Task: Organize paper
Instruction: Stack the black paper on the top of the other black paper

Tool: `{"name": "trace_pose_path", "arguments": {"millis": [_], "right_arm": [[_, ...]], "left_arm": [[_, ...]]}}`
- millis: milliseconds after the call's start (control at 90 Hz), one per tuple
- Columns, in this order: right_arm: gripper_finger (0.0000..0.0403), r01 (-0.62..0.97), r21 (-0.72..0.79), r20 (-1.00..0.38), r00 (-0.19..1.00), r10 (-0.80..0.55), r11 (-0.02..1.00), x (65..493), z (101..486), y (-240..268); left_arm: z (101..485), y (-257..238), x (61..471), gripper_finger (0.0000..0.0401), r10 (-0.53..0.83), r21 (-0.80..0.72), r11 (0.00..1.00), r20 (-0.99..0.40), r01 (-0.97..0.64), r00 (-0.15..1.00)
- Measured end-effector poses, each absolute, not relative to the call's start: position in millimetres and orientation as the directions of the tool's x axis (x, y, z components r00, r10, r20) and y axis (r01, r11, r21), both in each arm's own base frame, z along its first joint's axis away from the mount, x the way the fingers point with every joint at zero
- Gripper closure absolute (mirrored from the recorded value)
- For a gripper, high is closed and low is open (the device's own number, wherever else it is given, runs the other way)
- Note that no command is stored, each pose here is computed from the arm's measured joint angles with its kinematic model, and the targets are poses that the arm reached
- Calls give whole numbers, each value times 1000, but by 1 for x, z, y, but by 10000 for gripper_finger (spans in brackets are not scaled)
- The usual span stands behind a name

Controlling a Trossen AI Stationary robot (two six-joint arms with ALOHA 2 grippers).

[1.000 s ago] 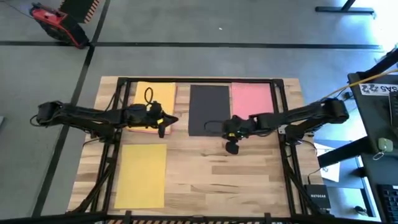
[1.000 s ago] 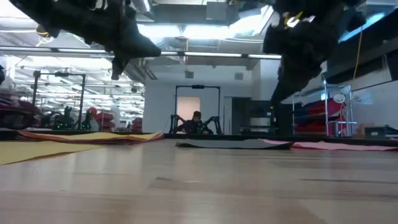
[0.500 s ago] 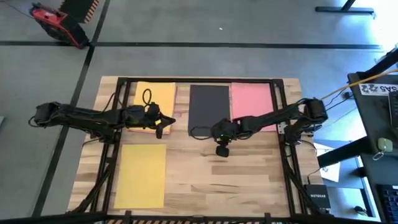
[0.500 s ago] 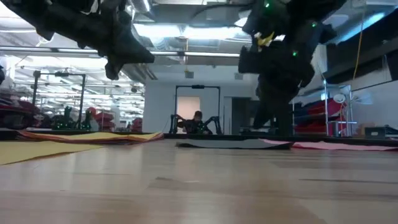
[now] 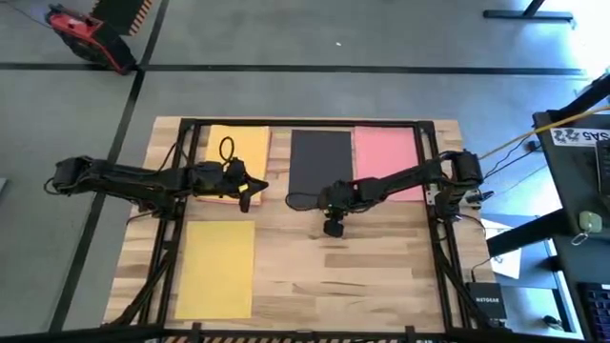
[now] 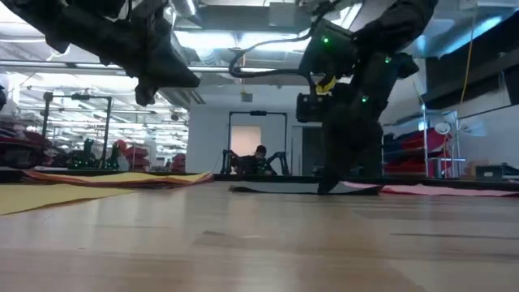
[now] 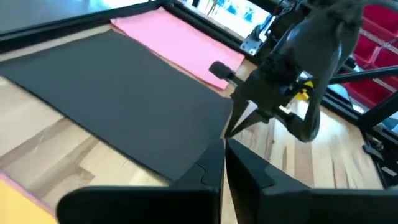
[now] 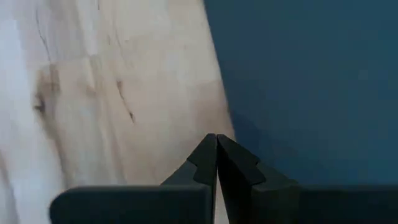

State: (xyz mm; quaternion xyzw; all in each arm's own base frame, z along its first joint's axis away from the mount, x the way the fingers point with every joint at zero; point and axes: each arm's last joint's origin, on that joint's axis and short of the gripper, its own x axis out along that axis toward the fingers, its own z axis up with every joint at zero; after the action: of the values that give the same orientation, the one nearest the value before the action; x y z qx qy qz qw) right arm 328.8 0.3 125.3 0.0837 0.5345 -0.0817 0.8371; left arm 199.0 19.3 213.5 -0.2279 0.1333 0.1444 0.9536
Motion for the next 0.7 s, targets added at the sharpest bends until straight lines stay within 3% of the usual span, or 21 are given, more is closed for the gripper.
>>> {"name": "trace_pose_path", "arguments": {"millis": [700], "right_arm": [[403,298,26,-886,448,-116,954,332,125,-9]], "left_arm": [[214,19,199,401,215,-408,848,-320,-339,923]]}}
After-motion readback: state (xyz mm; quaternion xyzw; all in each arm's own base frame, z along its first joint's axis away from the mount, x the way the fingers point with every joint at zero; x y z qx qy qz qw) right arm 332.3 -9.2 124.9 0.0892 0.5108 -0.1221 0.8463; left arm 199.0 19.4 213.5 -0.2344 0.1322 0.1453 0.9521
